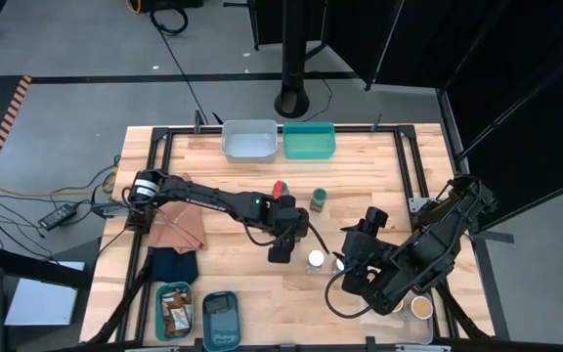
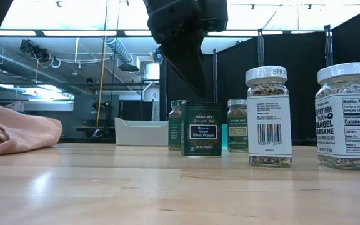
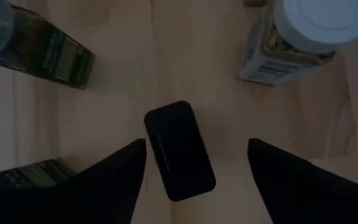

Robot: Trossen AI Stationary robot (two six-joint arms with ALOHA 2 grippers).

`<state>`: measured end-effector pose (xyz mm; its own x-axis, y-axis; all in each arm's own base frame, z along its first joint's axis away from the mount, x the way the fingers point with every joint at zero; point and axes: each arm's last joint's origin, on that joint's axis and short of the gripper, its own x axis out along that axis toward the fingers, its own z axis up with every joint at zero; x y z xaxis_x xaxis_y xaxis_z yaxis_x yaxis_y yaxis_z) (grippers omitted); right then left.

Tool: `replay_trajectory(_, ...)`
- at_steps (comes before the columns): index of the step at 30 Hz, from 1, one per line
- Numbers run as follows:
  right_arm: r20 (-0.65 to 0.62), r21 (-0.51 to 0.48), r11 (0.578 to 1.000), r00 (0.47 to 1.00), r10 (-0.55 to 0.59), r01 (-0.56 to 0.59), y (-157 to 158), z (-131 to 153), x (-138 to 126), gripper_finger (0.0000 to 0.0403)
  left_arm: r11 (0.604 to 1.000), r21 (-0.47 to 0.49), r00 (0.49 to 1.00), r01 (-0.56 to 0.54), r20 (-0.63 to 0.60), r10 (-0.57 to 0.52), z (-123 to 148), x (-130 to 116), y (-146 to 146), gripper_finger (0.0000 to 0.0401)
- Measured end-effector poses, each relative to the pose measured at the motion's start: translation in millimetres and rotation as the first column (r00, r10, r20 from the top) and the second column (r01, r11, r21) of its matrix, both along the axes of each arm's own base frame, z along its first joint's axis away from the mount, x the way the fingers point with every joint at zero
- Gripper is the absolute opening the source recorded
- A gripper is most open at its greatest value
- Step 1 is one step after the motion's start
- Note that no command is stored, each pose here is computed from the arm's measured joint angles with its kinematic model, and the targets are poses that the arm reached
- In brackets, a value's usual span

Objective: Sort spices by type
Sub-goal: Put the black spice can into the blue bin

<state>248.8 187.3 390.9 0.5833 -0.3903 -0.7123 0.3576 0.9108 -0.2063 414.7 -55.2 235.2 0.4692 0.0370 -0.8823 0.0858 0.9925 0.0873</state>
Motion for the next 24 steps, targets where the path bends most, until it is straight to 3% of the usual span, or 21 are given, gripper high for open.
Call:
replay_trajectory(9,-0.004,-0.003,1.000,1.000,0.000,0.000,-0.3,-0.1,-0.3,0.0275,0.994,0.000,0.994,-0.111,-0.006,0.111,-3.7,1.8,10.9,0.0284)
replay_trajectory(24,0.002,0.006,1.000,1.000,-0.014,0.014,-0.3,-0.2,-0.5,0.0275,0.994,-0.022,0.993,-0.105,-0.058,0.104,-20.5,6.0,10.2,0.0282)
